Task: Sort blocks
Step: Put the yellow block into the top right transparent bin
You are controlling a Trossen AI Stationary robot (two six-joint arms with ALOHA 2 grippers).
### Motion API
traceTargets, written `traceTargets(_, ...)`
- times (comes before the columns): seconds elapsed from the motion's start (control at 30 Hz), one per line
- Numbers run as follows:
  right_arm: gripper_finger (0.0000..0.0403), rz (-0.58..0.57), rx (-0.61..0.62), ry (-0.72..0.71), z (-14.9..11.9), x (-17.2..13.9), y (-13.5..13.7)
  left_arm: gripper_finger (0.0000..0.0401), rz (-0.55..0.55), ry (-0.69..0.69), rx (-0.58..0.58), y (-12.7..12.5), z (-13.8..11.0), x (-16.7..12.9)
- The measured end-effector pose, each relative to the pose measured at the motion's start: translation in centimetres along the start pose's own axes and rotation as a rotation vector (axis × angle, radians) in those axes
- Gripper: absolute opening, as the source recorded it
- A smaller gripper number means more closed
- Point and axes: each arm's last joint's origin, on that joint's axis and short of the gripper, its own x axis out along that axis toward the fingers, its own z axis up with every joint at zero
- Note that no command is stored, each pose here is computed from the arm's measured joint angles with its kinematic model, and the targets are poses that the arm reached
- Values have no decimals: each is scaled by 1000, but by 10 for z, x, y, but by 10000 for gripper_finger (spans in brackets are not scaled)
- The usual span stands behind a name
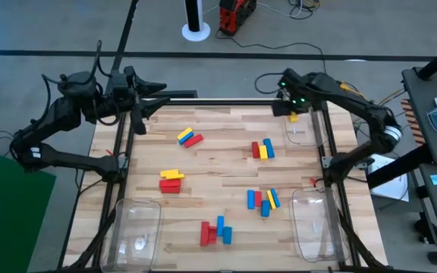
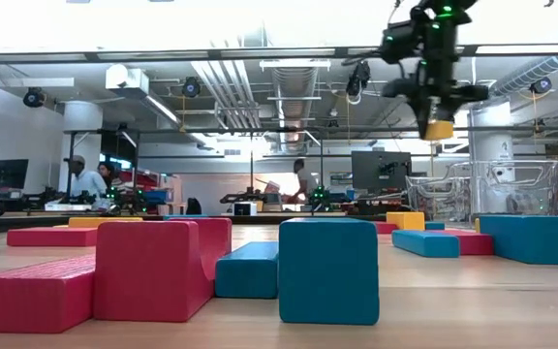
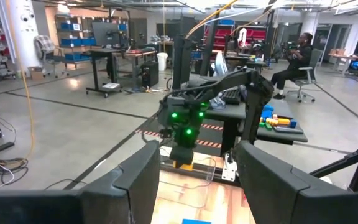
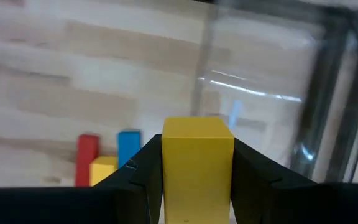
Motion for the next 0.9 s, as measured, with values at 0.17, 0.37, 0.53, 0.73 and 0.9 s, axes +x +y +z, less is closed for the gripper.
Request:
traceTargets(0.17,126,-14,60,3,-15,13,-23,189,0,3,0,0,0,1)
traceTargets(0.37,126,-42,80,30,-23,38,-36,189,0,3,0,0,0,1)
traceTargets(0.53,126,-44,80,32,-26,60,-39,189,0,3,0,0,0,1)
traceTargets(0.73,126,-45,89,33,-31,73,-40,189,0,3,0,0,0,1)
traceTargets(0.9,126,-50,86,39,-35,81,-42,189,0,3,0,0,0,1)
